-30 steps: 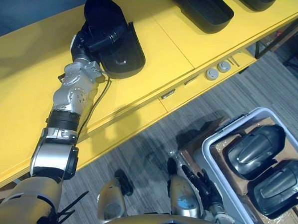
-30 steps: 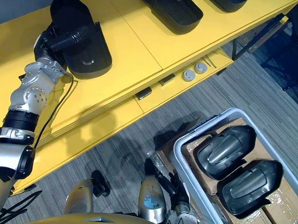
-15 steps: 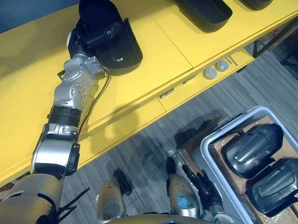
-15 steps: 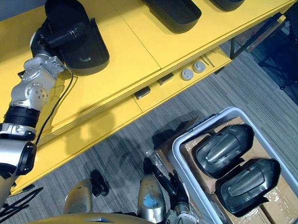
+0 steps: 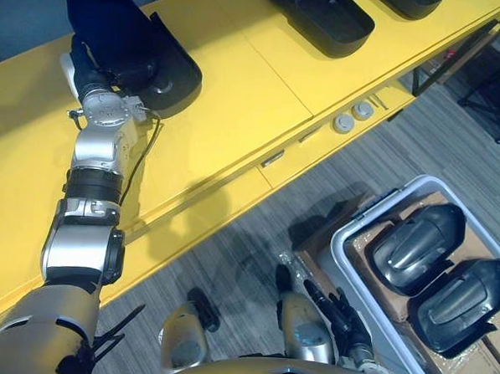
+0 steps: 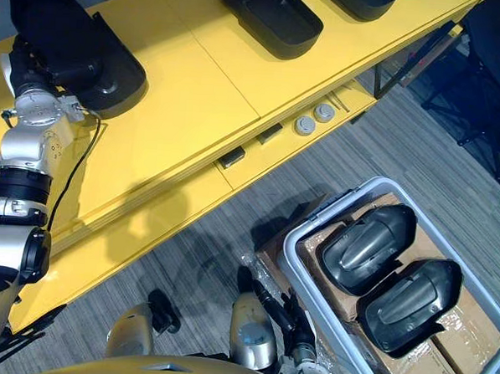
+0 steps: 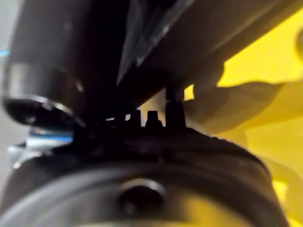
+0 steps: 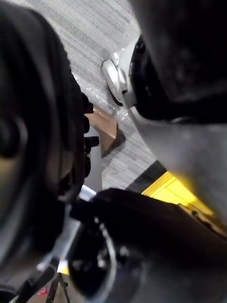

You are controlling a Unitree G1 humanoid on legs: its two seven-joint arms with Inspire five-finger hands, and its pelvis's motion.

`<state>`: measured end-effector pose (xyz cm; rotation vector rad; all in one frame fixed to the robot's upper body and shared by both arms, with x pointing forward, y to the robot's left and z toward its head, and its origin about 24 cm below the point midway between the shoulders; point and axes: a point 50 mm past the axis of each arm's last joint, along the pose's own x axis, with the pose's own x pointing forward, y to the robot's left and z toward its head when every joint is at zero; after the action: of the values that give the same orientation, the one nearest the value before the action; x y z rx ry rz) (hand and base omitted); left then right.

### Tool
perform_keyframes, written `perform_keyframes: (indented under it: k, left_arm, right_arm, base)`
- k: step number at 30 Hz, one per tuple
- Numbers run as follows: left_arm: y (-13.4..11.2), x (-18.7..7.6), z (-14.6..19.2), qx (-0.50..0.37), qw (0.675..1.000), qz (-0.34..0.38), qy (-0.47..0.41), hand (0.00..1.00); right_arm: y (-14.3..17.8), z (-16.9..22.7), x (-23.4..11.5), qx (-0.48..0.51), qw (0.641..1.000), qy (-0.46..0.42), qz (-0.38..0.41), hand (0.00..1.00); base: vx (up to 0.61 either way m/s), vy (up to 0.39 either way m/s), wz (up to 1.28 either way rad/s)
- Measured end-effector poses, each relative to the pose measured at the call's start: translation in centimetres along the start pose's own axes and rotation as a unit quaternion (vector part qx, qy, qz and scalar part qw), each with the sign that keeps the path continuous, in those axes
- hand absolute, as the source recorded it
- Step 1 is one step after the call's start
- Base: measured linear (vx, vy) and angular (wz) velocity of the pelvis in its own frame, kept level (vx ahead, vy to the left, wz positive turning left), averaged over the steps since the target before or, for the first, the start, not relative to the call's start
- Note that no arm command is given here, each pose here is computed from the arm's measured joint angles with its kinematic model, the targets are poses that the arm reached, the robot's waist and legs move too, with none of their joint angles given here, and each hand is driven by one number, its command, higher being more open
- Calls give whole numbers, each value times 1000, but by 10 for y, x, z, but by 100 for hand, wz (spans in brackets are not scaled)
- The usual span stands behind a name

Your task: Walk over and take three plastic housings, then place them on the shelf

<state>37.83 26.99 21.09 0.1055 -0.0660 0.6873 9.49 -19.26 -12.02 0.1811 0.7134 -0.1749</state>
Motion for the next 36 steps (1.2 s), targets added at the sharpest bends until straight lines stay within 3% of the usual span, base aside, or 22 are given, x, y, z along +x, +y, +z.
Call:
perform_keyframes:
  k: [10, 15, 22, 32, 36]
  left_arm:
    - [-8, -2, -14, 24, 997, -69, 20, 100]
    - [-11, -11, -45, 89, 987, -124, 45, 100]
    - [-14, -17, -63, 112, 978, -164, 69, 100]
    - [-9, -17, -67, 240, 958, -153, 31, 100]
    - [-7, -16, -66, 244, 961, -131, 24, 100]
  right_arm:
    - [-5, -10, -6, -1, 1000, 12, -8, 100]
    - [-7, -19, -10, -5, 999, 31, -5, 100]
    - [-11, -25, -14, -6, 999, 42, -10, 100]
    - [-21, -44, -24, 10, 996, 80, -42, 100]
    - [-22, -49, -27, 14, 995, 87, -47, 100]
  base:
    - [4, 6, 1]
    - [46, 20, 0]
    - [3, 8, -3]
    - [0, 0, 0]
    - [0, 0, 0]
